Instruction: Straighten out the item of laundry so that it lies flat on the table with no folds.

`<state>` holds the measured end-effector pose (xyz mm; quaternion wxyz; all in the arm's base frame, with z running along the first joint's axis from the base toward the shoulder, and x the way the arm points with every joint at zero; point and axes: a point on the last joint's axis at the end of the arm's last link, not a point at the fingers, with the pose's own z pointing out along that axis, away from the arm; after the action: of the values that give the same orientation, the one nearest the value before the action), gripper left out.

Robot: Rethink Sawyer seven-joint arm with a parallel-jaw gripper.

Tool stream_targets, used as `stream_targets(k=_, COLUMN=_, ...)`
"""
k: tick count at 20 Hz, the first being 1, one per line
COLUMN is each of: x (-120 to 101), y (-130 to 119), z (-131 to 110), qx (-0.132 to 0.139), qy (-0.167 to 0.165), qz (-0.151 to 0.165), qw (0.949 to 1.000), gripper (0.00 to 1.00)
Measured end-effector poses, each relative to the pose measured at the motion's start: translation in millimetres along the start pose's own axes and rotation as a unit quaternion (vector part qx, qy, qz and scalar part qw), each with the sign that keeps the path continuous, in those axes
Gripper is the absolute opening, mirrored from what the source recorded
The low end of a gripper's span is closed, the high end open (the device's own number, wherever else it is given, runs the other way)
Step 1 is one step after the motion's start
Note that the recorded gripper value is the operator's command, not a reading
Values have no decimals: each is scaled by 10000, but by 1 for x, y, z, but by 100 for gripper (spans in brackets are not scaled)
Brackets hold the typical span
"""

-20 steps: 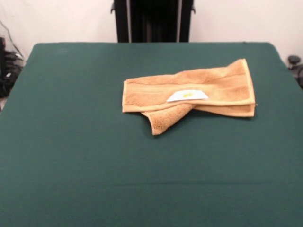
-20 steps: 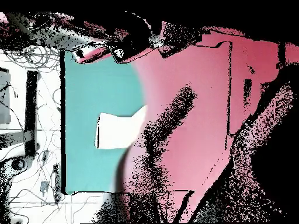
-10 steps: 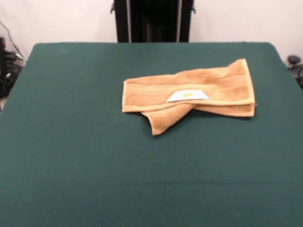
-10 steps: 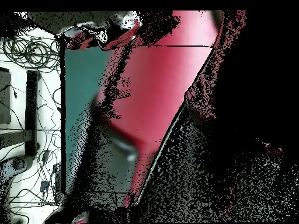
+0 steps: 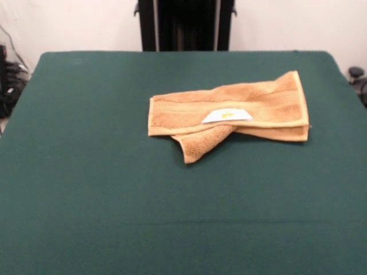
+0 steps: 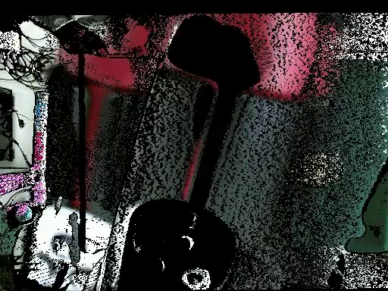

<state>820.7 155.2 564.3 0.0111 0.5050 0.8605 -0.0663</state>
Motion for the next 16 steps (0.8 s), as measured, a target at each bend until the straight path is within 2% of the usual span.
stream_targets(k=3, x=3, y=8, z=20, qx=149, qy=-137, qz=19, qw=9998, gripper=100)
stream_targets(k=8, x=4, y=17, z=64, qx=235, qy=-733, qz=193, qw=9968, gripper=100)
stream_targets(k=9, x=6, y=19, z=84, qx=177, qy=-1079, qz=246, qw=9937, gripper=100)
stream_targets(k=11, x=8, y=20, z=97, qx=132, qy=-1288, qz=252, qw=9913, gripper=100)
stream_targets(k=14, x=21, y=23, z=125, qx=-65, qy=-1928, qz=134, qw=9811, gripper=100)
stream_targets(k=16, x=29, y=24, z=129, qx=-146, qy=-2116, qz=58, qw=9772, gripper=100)
